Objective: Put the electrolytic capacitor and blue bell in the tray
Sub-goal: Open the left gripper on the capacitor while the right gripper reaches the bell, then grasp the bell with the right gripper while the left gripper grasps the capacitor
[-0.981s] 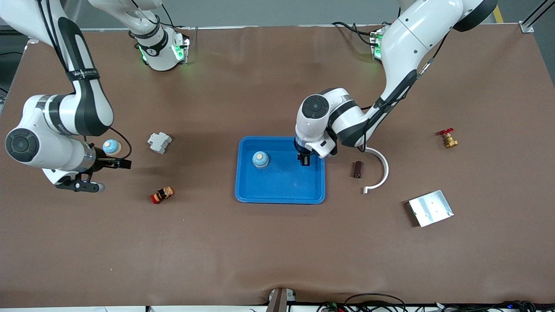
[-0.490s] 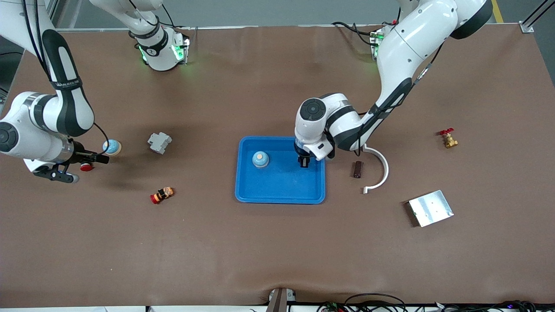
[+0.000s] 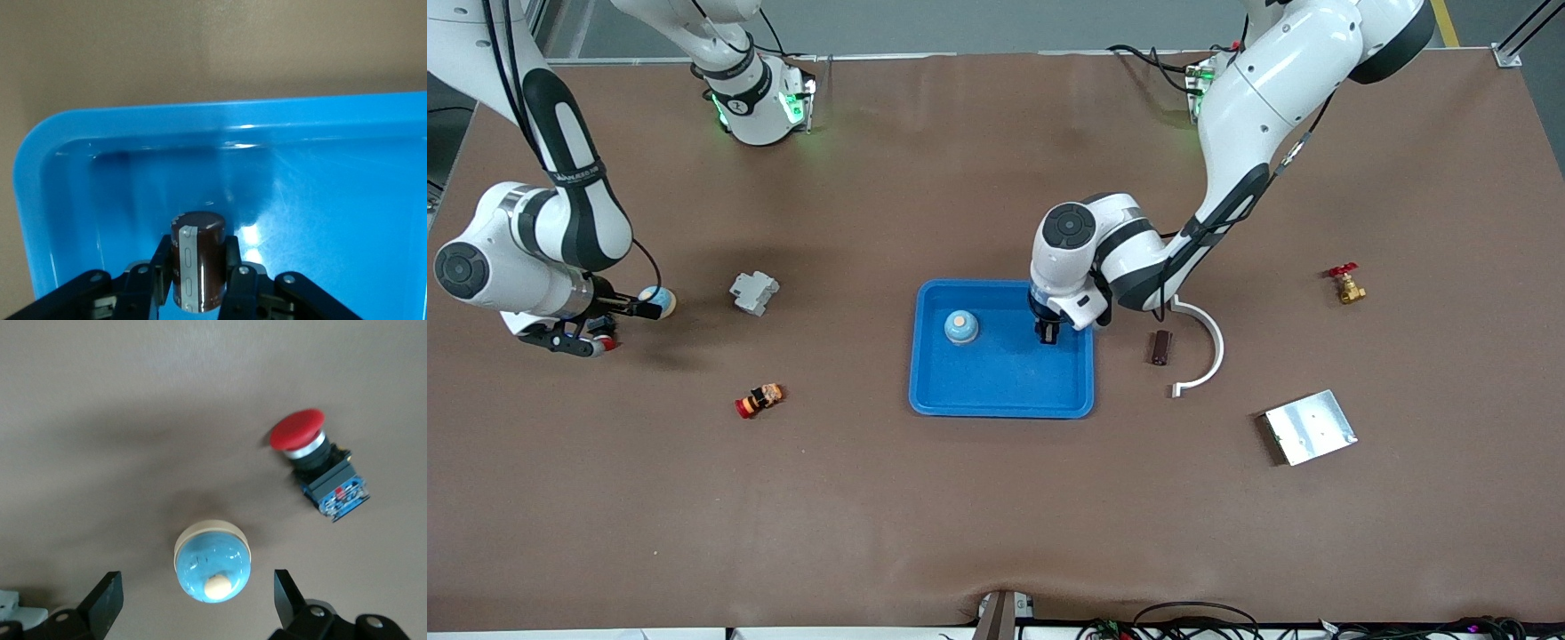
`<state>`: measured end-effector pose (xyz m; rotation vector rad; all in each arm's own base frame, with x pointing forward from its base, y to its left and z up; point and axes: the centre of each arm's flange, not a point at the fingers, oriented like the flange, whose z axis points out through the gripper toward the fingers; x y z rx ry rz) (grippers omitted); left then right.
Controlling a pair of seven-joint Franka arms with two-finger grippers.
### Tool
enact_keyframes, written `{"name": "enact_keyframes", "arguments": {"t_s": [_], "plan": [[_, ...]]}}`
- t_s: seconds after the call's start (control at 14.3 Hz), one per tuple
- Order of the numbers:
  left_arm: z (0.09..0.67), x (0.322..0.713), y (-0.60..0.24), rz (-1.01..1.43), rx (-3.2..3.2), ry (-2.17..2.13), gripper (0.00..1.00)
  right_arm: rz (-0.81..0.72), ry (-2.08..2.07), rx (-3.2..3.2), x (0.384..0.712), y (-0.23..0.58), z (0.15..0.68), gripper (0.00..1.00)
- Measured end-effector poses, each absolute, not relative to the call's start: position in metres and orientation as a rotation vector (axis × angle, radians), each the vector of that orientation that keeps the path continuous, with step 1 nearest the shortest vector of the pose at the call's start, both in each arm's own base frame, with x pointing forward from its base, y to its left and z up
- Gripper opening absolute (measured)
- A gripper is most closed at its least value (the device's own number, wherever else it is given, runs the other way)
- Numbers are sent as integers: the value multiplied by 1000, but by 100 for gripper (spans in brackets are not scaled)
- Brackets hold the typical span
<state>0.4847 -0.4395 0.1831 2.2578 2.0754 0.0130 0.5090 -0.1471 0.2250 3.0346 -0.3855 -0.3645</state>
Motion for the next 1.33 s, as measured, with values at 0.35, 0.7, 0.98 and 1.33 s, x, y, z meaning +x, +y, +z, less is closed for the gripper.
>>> {"name": "enact_keyframes", "arguments": {"t_s": [0.35,0.7,0.98,1.33], "plan": [[179,481,-443,10,2270,2063,34,-358,-364,3044,500,-150,208,100],[179,481,-443,10,2271,2060,70,-372,-346,3046,494,-154,190,100],[187,491,-442,21,2246,2061,100,-384,-320,3098,491,-153,177,100],[214,510,-423,17,2382,1907,100,-384,-261,3120,490,-154,174,100]]}}
